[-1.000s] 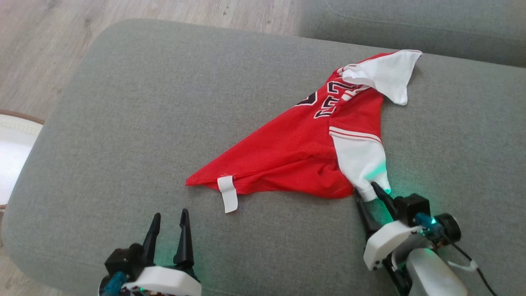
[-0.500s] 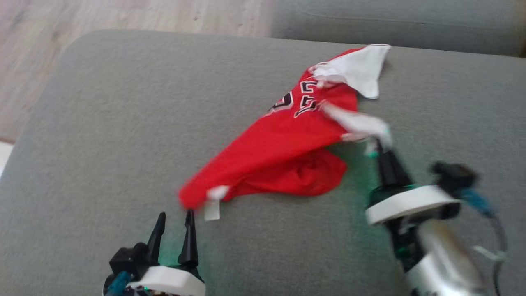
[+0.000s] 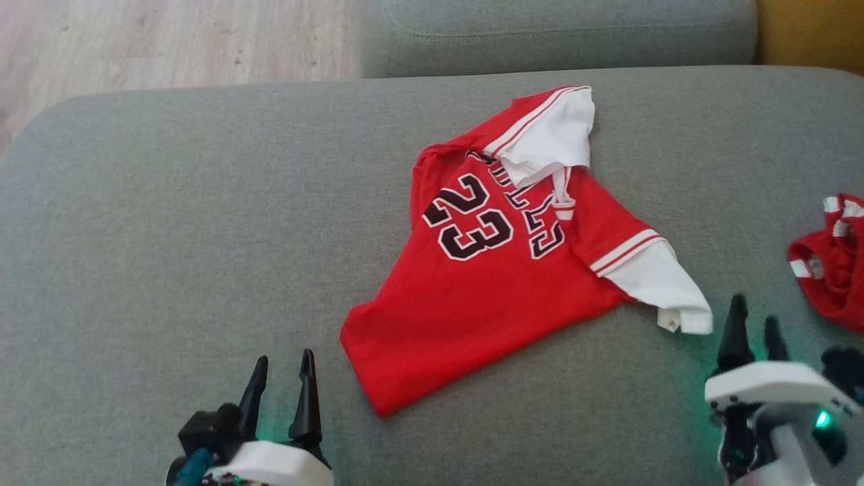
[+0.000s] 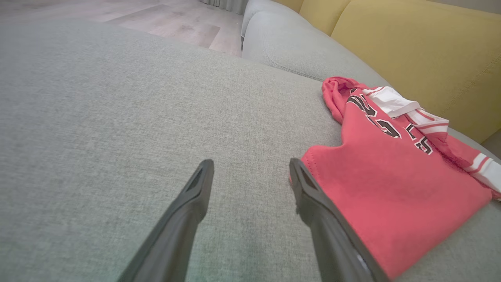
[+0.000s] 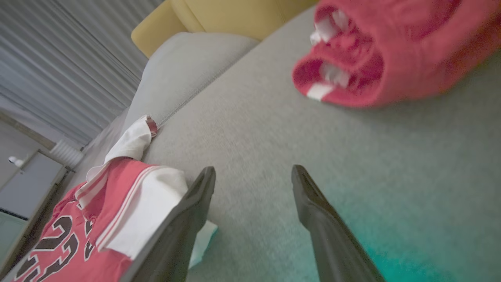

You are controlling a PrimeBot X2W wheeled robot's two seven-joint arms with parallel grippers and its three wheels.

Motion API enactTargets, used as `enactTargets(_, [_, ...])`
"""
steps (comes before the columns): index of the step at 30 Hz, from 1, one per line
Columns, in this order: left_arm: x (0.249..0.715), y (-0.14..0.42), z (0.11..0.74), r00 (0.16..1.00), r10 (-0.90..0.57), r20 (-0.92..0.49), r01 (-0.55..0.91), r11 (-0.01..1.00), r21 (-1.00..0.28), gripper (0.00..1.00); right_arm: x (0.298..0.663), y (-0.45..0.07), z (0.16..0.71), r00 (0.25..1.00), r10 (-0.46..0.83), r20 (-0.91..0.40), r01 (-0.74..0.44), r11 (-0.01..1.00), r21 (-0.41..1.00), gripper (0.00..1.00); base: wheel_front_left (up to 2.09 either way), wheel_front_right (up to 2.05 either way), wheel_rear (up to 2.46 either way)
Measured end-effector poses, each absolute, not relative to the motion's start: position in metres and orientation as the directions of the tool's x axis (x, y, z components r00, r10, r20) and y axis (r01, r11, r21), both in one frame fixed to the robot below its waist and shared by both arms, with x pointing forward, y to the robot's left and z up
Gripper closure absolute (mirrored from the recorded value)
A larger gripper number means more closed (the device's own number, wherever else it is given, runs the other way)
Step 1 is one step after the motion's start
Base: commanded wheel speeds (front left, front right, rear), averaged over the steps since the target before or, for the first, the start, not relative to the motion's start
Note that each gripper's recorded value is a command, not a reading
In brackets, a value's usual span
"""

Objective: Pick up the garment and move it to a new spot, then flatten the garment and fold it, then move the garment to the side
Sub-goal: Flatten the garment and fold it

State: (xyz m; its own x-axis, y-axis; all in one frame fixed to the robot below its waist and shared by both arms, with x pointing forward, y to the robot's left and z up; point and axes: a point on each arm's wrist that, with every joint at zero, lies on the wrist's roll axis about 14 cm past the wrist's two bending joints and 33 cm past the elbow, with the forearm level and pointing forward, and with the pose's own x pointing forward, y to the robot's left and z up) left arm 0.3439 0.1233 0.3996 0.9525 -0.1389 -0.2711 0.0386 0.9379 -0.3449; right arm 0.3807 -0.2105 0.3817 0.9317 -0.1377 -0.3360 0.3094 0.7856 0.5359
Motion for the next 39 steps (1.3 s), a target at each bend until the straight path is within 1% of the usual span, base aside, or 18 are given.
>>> enactTargets(4, [0.344,0.121,0.398,0.95,-0.147,-0.276,0.047,0.939,-0.34,0.0,0.397,-0.214,0.413,0.967,-0.114,-0.227,0.201,0.889,0.412,0.0,0.0,0.0,0.0])
enactTargets(7, [0.343,0.123,0.397,0.949,-0.141,-0.281,0.04,0.941,-0.337,0.0,0.41,-0.193,0.437,0.988,-0.029,-0.15,0.077,0.942,0.326,0.0,0.0,0.0,0.0])
enactTargets(10, [0.341,0.127,0.396,0.95,-0.129,-0.284,0.028,0.942,-0.336,0.0,0.418,-0.162,0.451,0.991,0.085,-0.107,-0.06,0.975,0.215,0.0,0.0,0.0,0.0])
enactTargets(14, [0.338,0.133,0.395,0.951,-0.111,-0.289,0.008,0.943,-0.334,0.0,0.416,-0.123,0.442,0.964,0.227,-0.142,-0.221,0.974,0.056,0.0,0.0,0.0,0.0])
enactTargets(18, [0.335,0.139,0.393,0.951,-0.088,-0.297,-0.016,0.943,-0.332,0.0,0.414,-0.104,0.419,0.927,0.298,-0.229,-0.318,0.946,-0.058,0.0,0.0,0.0,0.0])
enactTargets(24, [0.33,0.147,0.389,0.948,-0.057,-0.313,-0.054,0.941,-0.335,0.0,0.426,-0.104,0.4,0.902,0.3,-0.31,-0.358,0.921,-0.151,0.0,0.0,0.0,0.0])
enactTargets(30, [0.328,0.151,0.386,0.946,-0.041,-0.322,-0.075,0.938,-0.34,0.0,0.425,-0.111,0.376,0.872,0.286,-0.398,-0.394,0.892,-0.223,0.0,0.0,0.0,0.0])
enactTargets(36, [0.329,0.149,0.385,0.944,-0.046,-0.327,-0.074,0.936,-0.344,0.0,0.436,-0.117,0.378,0.879,0.264,-0.398,-0.381,0.891,-0.249,0.0,0.0,0.0,0.0])
enactTargets(37, [0.329,0.148,0.385,0.944,-0.046,-0.327,-0.074,0.936,-0.344,0.0,0.436,-0.118,0.379,0.88,0.263,-0.396,-0.379,0.891,-0.25,0.01,0.0,0.0,0.0])
enactTargets(38, [0.329,0.148,0.385,0.944,-0.047,-0.327,-0.072,0.936,-0.344,0.0,0.437,-0.119,0.379,0.881,0.261,-0.396,-0.377,0.892,-0.251,0.13,0.0,0.0,0.0])
enactTargets(39, [0.329,0.148,0.385,0.944,-0.048,-0.327,-0.071,0.936,-0.345,0.0,0.436,-0.119,0.379,0.881,0.258,-0.395,-0.374,0.893,-0.25,0.41,0.0,0.0,0.0])
